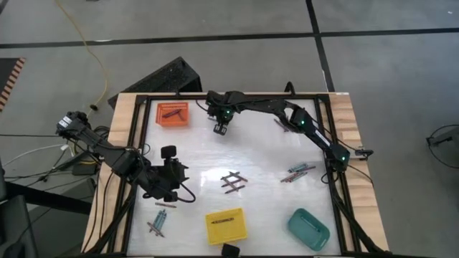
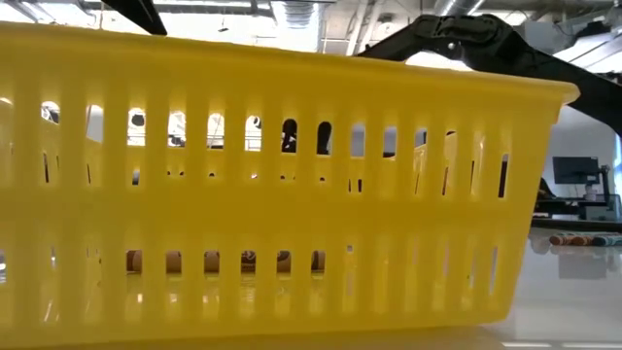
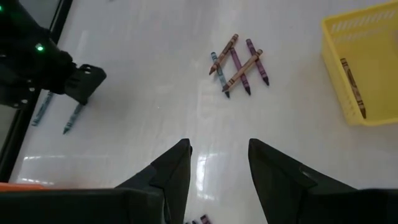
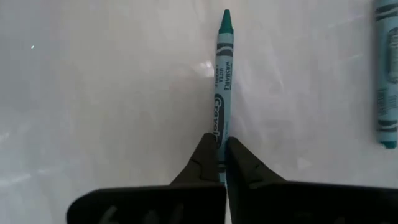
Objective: Sort crayons
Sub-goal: Put the green crayon into the green bin
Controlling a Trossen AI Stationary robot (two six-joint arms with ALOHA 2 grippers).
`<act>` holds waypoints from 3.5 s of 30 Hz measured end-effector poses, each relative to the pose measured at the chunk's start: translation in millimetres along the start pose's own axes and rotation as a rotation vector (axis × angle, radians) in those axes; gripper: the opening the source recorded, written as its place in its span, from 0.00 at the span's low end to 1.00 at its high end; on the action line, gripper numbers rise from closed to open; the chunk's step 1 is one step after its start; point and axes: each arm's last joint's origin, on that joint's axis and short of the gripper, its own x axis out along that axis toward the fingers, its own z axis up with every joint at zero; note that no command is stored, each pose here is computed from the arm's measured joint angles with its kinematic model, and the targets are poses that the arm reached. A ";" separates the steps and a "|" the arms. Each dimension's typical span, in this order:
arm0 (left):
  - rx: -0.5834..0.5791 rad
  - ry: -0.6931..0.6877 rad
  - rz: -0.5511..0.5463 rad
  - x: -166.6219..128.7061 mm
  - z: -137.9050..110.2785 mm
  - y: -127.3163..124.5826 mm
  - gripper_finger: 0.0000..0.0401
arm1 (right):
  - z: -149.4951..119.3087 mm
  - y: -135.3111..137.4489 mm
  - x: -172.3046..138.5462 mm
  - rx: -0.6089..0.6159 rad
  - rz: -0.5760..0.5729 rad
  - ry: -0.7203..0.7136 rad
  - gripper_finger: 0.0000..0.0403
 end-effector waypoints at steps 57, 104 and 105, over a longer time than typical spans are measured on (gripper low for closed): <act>0.193 -0.137 0.055 101.7 50.4 102.9 0.37 | -277.1 332.0 -272.5 0.251 -0.099 0.072 0.00; 0.196 0.399 -0.133 252.7 -3.2 370.3 0.31 | -411.2 401.2 -218.0 0.552 -0.057 0.148 0.01; 0.203 0.401 -0.131 254.3 -4.2 372.1 0.31 | -412.0 400.5 -216.6 0.553 -0.064 0.154 0.01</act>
